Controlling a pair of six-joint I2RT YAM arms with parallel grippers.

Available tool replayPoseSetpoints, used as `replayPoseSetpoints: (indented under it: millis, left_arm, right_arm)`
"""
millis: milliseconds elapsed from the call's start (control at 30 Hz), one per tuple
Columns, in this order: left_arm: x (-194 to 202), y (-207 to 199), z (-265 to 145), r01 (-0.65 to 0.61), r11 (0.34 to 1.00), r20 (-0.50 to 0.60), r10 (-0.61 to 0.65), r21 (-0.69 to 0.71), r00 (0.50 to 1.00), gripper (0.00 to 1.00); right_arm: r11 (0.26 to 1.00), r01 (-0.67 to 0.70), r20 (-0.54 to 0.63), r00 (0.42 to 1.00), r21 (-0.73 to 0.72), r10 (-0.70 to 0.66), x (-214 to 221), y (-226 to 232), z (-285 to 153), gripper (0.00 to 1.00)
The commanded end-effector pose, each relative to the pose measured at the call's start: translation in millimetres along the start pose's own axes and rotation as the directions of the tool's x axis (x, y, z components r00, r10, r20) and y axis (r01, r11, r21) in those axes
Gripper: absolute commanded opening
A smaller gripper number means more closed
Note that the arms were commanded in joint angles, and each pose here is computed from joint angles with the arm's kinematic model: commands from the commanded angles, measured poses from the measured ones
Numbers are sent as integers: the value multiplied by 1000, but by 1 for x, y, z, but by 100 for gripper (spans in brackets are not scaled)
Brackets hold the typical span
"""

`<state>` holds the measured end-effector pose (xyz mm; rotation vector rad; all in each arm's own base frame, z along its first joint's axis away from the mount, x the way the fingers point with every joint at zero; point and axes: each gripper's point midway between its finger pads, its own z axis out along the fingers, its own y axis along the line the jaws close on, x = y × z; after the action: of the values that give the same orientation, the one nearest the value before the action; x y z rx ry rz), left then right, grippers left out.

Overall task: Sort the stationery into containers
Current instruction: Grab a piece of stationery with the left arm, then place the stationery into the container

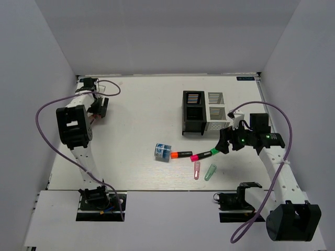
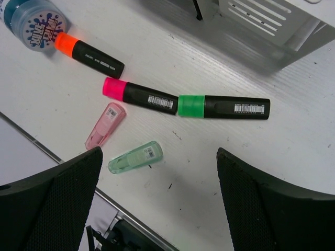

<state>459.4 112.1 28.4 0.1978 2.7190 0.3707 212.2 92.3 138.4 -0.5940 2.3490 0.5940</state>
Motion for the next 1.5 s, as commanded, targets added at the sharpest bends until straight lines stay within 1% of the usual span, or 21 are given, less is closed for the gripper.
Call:
replayPoseSetpoints:
  millis: [0, 133, 333, 400, 433, 467, 600, 733, 767, 833, 867, 967, 1133, 1167, 1200, 1233, 1267, 1333, 1367, 1400, 1467]
  left_arm:
    - [19, -21, 17, -43, 995, -82, 50, 86, 995, 91]
    - [46, -39, 20, -26, 990, -156, 47, 139, 987, 72]
    - [60, -52, -9, 21, 989, -158, 2, 147, 987, 53]
    - [65, -61, -22, 68, 984, -170, -40, 163, 985, 32]
    - [71, -64, -23, 81, 982, -182, -50, 171, 982, 11]
    - [75, -67, -25, 99, 980, -188, -65, 174, 980, 0]
    - [61, -90, -54, 217, 941, -157, -181, 259, 971, 0]
    - [31, -121, -103, 229, 902, -70, -218, 366, 973, 0]
    - [25, -144, -116, 175, 901, -43, -172, 397, 984, 0]
    - [14, -151, -146, 145, 901, 24, -169, 409, 985, 0]
    - [10, -173, -160, 89, 898, 59, -126, 430, 990, 0]
    - [-8, -193, -205, 28, 891, 173, -119, 453, 978, 0]
    - [-43, -219, -271, 26, 837, 301, -226, 547, 926, 0]
    - [-50, -230, -285, 13, 816, 338, -254, 578, 906, 0]
    - [-60, -235, -289, 9, 805, 368, -281, 593, 886, 0]
    - [-73, -242, -299, 15, 780, 397, -335, 626, 854, 0]
    - [-77, -254, -309, 8, 758, 406, -359, 653, 840, 0]
    - [-103, -270, -329, -38, 712, 470, -423, 702, 775, 0]
    - [-107, -282, -336, -51, 696, 477, -434, 716, 764, 0]
    - [-127, -291, -346, -93, 680, 525, -464, 727, 714, 0]
    - [-134, -320, -359, -162, 664, 563, -449, 730, 694, 0]
  right_arm:
    - [999, 23, 22, 1000, -28, -22, -13, 6, -9, 90]
    - [999, 33, 26, 999, -6, -33, -14, 3, -10, 90]
    - [998, 70, 65, 995, 6, -70, -17, 6, -15, 90]
    - [996, 84, 74, 994, 20, -86, -17, 4, -14, 90]
    - [995, 97, 88, 991, 27, -99, -17, 5, -16, 90]
    - [994, 104, 95, 990, 30, -106, -18, 5, -15, 90]
    - [994, 105, 103, 989, 43, -109, -15, 2, -14, 90]
    - [992, 91, 82, 992, 83, -98, -14, -6, -13, 90]
    - [993, 86, 71, 993, 87, -92, -13, -8, -11, 90]
    - [990, 82, 61, 994, 114, -89, -11, -14, -11, 90]
    - [990, 93, 52, 994, 110, -100, -10, -14, -9, 90]
    - [990, 88, 35, 995, 108, -93, -9, -16, -8, 90]
    - [988, 154, 19, 988, -1, -154, -3, 0, -6, 90]
    - [984, 175, 32, 984, -36, -174, -3, 6, -6, 69]
    - [985, 167, 42, 985, -35, -165, -4, 7, -5, 1]
    - [987, 157, 39, 987, -25, -155, -3, 5, -4, 0]
    - [984, 172, 58, 984, -40, -169, -6, 7, -3, 0]
    - [985, 171, 72, 983, -39, -168, -6, 8, -2, 0]
    - [983, 178, 81, 982, -52, -173, -7, 10, -2, 33]
    - [983, 177, 84, 981, -54, -172, -8, 10, -1, 89]
    - [982, 184, 94, 979, -51, -179, -7, 10, 0, 90]
